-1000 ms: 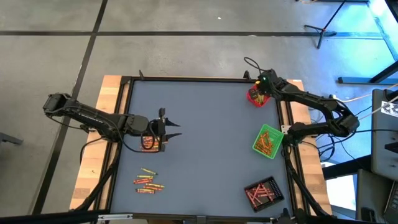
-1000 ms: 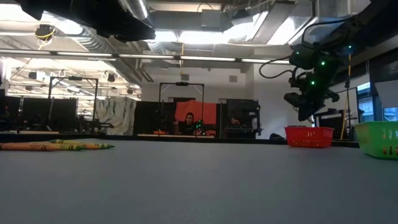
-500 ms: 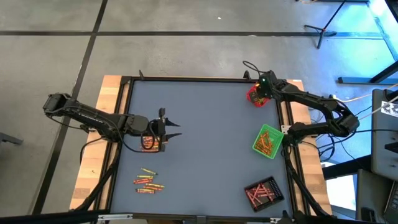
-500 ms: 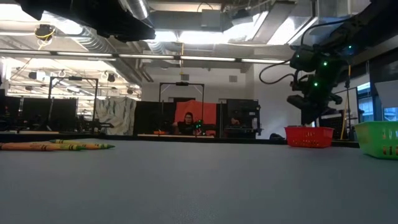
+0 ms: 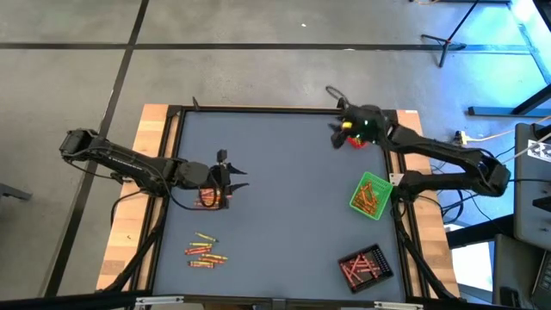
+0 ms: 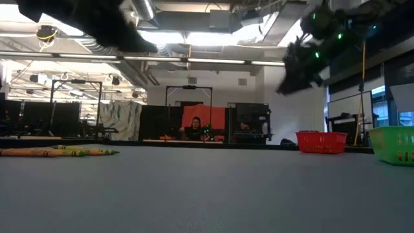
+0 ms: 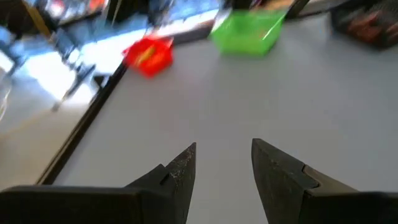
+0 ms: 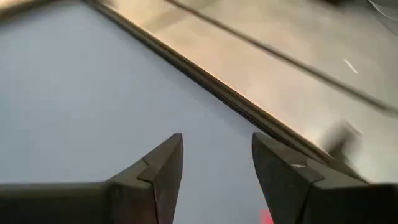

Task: Sort crayons
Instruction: Put the light green crayon into the red bin

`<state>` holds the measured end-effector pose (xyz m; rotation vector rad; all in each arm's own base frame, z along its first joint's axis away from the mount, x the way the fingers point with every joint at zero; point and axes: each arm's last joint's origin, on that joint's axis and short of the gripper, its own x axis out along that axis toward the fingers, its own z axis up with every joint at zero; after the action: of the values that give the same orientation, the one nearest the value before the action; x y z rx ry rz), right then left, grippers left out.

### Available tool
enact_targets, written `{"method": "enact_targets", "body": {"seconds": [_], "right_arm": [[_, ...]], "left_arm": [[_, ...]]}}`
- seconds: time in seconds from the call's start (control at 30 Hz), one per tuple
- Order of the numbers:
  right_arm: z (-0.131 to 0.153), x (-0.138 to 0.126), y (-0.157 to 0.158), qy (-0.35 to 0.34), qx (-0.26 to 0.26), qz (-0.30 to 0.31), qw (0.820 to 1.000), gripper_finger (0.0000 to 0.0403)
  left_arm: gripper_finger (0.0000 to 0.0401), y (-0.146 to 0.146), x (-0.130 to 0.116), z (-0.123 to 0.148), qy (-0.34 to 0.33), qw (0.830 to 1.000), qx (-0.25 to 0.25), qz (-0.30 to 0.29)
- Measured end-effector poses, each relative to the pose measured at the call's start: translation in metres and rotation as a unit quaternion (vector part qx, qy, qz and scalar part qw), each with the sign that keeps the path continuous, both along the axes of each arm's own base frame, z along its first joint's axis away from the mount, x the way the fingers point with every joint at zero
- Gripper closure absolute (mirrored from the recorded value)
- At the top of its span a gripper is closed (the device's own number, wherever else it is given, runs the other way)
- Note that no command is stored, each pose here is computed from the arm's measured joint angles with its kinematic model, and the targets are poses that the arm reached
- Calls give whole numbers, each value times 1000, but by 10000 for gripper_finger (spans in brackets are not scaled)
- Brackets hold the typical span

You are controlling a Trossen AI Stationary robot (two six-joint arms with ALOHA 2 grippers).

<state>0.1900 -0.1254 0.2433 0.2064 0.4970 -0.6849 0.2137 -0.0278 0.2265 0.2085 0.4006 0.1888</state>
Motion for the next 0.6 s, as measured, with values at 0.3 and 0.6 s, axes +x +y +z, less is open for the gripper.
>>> {"method": "enact_targets", "body": {"seconds": [0.3, 0.6], "right_arm": [[15, 53, 83, -99, -72, 218, 968, 213], [11, 81, 136, -151, -141, 333, 920, 213]], "left_arm": [[262, 15, -14, -6, 176, 978, -43, 102], [262, 38, -27, -19, 354, 913, -142, 147]]}}
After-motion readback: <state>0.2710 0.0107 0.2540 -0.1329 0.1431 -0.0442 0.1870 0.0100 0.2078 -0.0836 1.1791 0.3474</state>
